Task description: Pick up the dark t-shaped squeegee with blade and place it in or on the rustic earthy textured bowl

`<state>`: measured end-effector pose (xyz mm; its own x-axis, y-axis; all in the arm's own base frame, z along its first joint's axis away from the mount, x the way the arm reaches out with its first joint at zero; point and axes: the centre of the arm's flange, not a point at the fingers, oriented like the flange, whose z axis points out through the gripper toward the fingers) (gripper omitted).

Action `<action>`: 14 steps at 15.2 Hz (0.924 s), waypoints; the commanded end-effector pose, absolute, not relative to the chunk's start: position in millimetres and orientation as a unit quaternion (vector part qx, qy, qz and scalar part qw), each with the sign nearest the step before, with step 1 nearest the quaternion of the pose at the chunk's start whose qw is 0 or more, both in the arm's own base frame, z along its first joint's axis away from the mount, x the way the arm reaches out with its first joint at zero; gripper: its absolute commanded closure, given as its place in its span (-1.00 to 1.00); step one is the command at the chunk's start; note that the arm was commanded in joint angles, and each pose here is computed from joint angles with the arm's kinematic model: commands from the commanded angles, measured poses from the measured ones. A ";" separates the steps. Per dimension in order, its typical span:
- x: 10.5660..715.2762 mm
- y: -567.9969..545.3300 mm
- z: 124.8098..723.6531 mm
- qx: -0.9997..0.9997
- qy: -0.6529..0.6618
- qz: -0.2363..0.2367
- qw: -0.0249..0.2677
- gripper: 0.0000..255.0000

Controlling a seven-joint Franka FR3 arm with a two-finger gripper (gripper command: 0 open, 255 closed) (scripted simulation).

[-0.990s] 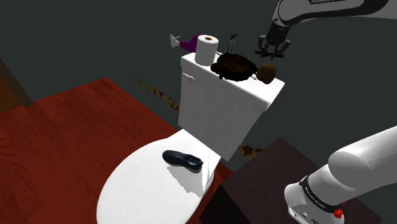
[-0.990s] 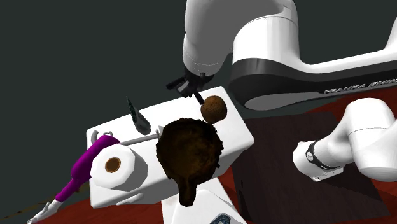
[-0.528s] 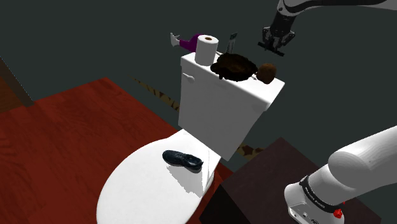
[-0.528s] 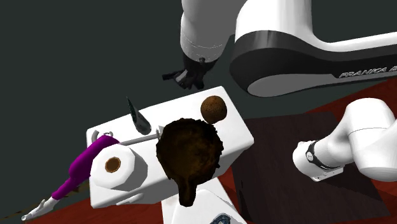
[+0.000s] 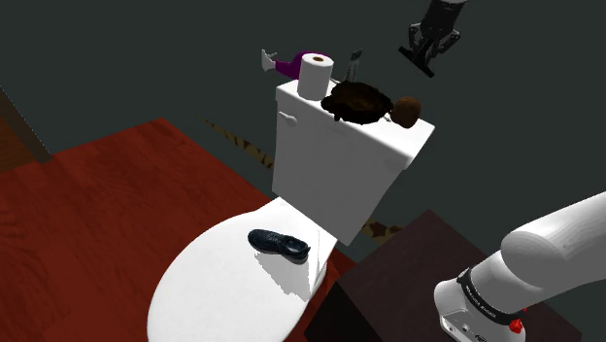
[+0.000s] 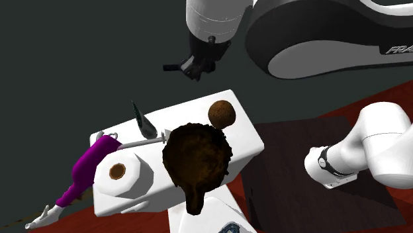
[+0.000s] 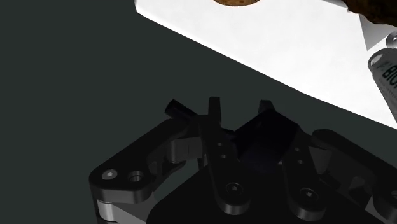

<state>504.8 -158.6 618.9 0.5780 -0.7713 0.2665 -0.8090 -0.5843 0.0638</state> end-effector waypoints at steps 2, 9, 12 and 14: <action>504.6 -158.6 635.6 0.883 -0.447 0.107 0.090 1.00; 514.6 -106.7 650.2 0.883 -0.447 0.107 0.090 1.00; 522.1 -67.9 651.4 0.883 -0.447 0.107 0.090 1.00; 527.1 -42.0 652.2 0.883 -0.447 0.107 0.090 1.00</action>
